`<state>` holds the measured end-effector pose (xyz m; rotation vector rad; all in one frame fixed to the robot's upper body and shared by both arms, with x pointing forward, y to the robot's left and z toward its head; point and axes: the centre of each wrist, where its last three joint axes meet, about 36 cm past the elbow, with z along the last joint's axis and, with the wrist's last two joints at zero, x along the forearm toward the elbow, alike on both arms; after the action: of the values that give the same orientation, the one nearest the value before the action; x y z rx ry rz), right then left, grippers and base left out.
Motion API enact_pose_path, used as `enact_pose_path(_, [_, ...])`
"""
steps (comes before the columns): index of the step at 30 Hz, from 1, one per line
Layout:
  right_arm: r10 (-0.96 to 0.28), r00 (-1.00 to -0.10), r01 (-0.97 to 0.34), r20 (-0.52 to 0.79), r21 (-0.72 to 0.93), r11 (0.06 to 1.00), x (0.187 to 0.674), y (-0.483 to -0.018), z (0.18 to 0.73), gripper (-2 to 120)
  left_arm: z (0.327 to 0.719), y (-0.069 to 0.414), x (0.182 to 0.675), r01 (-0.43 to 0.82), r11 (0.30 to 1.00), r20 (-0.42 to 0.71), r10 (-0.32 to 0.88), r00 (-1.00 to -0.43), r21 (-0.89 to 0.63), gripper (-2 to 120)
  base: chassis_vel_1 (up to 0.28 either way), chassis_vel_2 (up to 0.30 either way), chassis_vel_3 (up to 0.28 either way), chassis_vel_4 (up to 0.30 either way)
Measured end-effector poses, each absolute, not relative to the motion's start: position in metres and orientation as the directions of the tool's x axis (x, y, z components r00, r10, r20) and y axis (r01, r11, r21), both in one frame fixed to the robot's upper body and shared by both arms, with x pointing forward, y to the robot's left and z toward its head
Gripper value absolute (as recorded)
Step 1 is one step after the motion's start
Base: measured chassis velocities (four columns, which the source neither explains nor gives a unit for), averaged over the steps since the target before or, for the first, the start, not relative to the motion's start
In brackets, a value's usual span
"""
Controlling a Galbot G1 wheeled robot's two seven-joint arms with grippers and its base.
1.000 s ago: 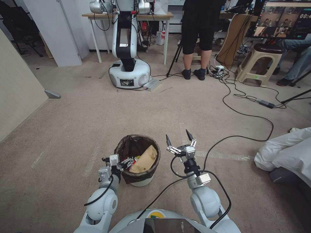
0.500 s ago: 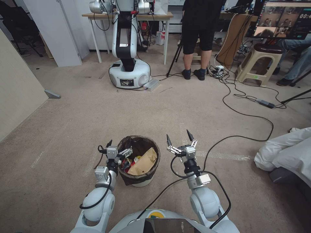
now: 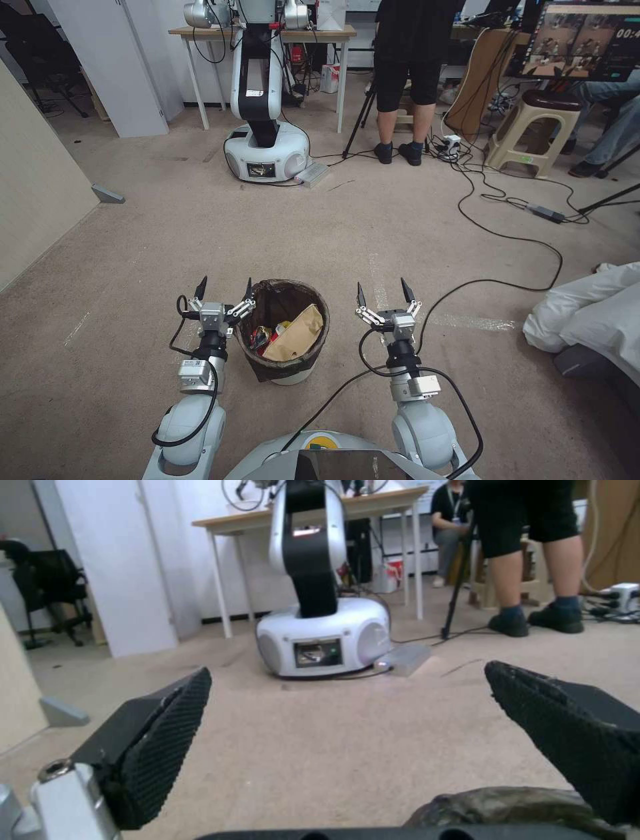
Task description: Pick up the trash bin, then pick up the garbage from the floor and place it into the trash bin.
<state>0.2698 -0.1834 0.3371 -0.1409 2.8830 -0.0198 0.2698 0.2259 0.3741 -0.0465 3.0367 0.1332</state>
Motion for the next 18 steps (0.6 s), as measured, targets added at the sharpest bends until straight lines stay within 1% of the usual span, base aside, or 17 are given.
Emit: enact_pose_path(18, [-0.091,-0.965,-0.087,-0.248,-0.028,0.996,0.2694,-0.1843,0.3362,100,0.3731,0.2265,0.2691,-0.049,0.995,-0.096,-0.041,-0.995,0.085,99,0.0,0.0,0.0,0.0])
